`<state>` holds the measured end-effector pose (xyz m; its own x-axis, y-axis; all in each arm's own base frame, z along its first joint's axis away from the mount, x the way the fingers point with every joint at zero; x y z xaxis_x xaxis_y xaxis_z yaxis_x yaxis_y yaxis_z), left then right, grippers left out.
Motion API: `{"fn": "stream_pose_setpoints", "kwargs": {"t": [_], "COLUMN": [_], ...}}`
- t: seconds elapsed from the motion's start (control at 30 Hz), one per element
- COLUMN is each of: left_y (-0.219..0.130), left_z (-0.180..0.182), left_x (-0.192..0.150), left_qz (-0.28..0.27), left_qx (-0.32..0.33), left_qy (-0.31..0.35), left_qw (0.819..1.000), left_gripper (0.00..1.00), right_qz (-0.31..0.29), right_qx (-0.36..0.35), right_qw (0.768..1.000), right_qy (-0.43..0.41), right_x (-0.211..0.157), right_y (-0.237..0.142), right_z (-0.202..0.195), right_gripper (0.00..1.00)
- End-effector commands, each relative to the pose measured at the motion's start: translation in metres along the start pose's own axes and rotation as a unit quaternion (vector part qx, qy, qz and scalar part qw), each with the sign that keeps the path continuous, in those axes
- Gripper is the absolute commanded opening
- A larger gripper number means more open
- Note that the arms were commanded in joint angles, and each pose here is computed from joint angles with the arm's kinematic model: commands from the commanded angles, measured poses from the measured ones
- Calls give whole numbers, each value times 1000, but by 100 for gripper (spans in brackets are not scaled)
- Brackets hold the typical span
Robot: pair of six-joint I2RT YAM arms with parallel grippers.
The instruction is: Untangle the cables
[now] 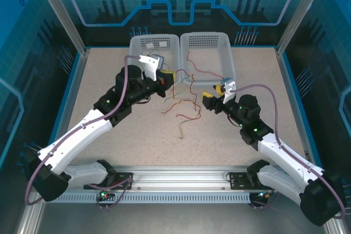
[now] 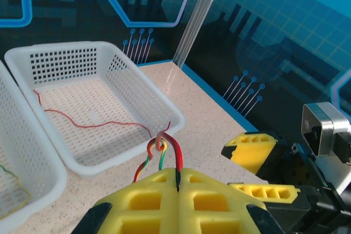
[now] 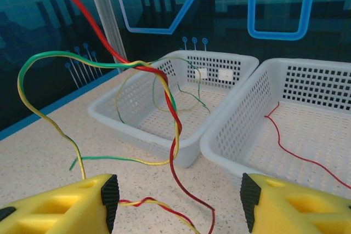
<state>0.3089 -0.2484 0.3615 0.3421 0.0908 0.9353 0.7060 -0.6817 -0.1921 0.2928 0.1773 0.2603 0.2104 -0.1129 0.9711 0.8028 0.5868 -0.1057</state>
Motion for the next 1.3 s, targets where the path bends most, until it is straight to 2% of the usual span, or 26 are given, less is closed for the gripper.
{"fn": "stream_pose_setpoints", "kwargs": {"t": [0.0, 0.13, 0.23, 0.37, 0.5, 0.7, 0.77, 0.97, 1.27], "left_y": [-2, 1, 3, 5, 9, 9, 10, 9, 11], "left_z": [-10, -12, -12, -10, -8, -7, -6, -8, -11], "left_x": [20, 15, 10, 4, -2, -8, -9, -12, -18], "left_qz": [-25, -24, -25, -23, -16, -10, -9, -9, -5], "left_qx": [-23, -32, -38, -40, -35, -36, -37, -45, -60], "left_qy": [13, 4, 2, -3, -7, -11, -15, -18, -29], "left_qw": [999, 999, 999, 999, 999, 999, 999, 999, 998], "left_gripper": [0, 0, 0, 0, 0, 0, 0, 0, 0], "right_qz": [-36, -56, -47, -11, 14, 10, 12, 20, 6], "right_qx": [27, 46, 101, 185, 218, 212, 198, 148, 128], "right_qw": [999, 997, 991, 970, 947, 939, 936, 924, 930], "right_qy": [0, 25, 76, 156, 236, 270, 290, 351, 346], "right_x": [25, 30, 31, 32, 30, 38, 38, 23, 27], "right_y": [-8, -12, -6, 11, 32, 47, 53, 72, 83], "right_z": [9, 13, 25, 49, 60, 73, 71, 61, 68], "right_gripper": [64, 64, 63, 61, 58, 60, 65, 64, 62]}}
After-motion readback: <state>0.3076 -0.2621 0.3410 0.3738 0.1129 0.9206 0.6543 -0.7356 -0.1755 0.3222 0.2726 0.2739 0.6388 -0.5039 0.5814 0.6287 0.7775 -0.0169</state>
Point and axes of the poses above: each hand's point on the last joint's axis, 136 mm out from that joint toward the fingers, its own y axis out along the fingers, its own z axis along the line the jaws close on, x = y × z, the point moved 1 cm from there along -y, back along the fingers, and after that the axes turned 4 degrees about y, right-handed, at the moved point
